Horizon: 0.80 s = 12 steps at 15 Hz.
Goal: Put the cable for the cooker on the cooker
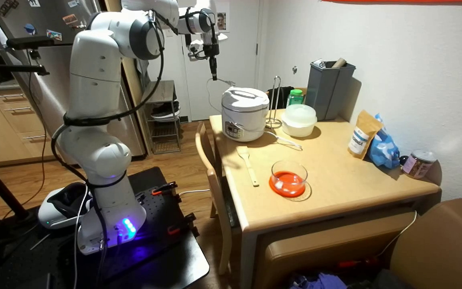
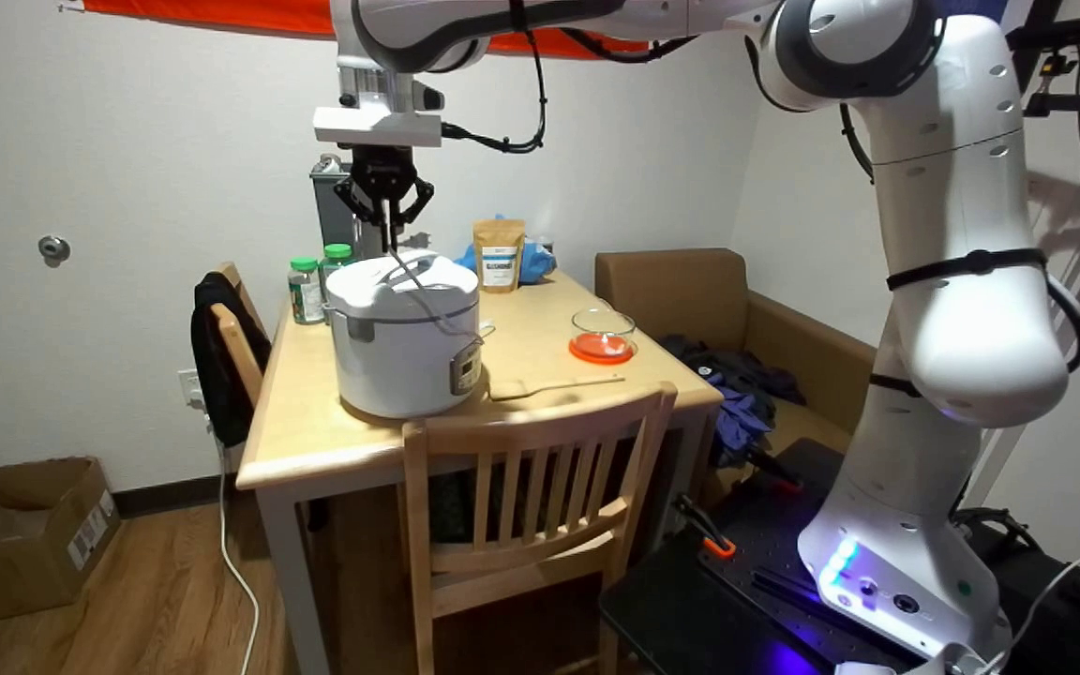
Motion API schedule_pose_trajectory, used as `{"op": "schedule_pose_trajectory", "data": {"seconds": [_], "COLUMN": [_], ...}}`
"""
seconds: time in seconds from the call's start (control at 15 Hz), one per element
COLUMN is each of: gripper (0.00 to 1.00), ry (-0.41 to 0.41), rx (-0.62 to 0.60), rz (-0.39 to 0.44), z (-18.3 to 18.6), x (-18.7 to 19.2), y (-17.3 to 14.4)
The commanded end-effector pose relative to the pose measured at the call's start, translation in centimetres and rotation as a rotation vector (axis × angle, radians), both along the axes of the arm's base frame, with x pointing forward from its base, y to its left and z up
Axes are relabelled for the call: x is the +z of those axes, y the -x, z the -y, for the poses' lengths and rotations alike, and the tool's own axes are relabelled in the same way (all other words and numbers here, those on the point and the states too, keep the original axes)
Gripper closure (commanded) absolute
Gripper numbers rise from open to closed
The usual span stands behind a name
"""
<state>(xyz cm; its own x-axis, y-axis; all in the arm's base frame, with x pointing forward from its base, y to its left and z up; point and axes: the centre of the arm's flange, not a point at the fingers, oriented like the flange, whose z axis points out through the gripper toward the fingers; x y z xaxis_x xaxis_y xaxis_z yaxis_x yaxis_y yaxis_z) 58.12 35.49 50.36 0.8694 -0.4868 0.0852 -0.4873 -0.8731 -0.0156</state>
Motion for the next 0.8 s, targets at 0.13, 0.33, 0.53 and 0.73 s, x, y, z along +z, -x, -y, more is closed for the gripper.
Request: {"op": "schedule_pose_trajectory", "data": {"seconds": [0.13,0.33,0.53,0.73], "gripper": [0.98,0.98,0.98,0.98], "ry": [-0.090,-0.202,-0.302,-0.404], "rx": [-0.049,-0.066,-0.054,0.005], "rz": [-0.055,-0.036,0.000,0.055], "z": [2.9,4.2,5.4,6.2], "x": [-3.1,-4.6,-5.6,-6.3], "y": [0.2,-1.1,-2.4,-3.0]}}
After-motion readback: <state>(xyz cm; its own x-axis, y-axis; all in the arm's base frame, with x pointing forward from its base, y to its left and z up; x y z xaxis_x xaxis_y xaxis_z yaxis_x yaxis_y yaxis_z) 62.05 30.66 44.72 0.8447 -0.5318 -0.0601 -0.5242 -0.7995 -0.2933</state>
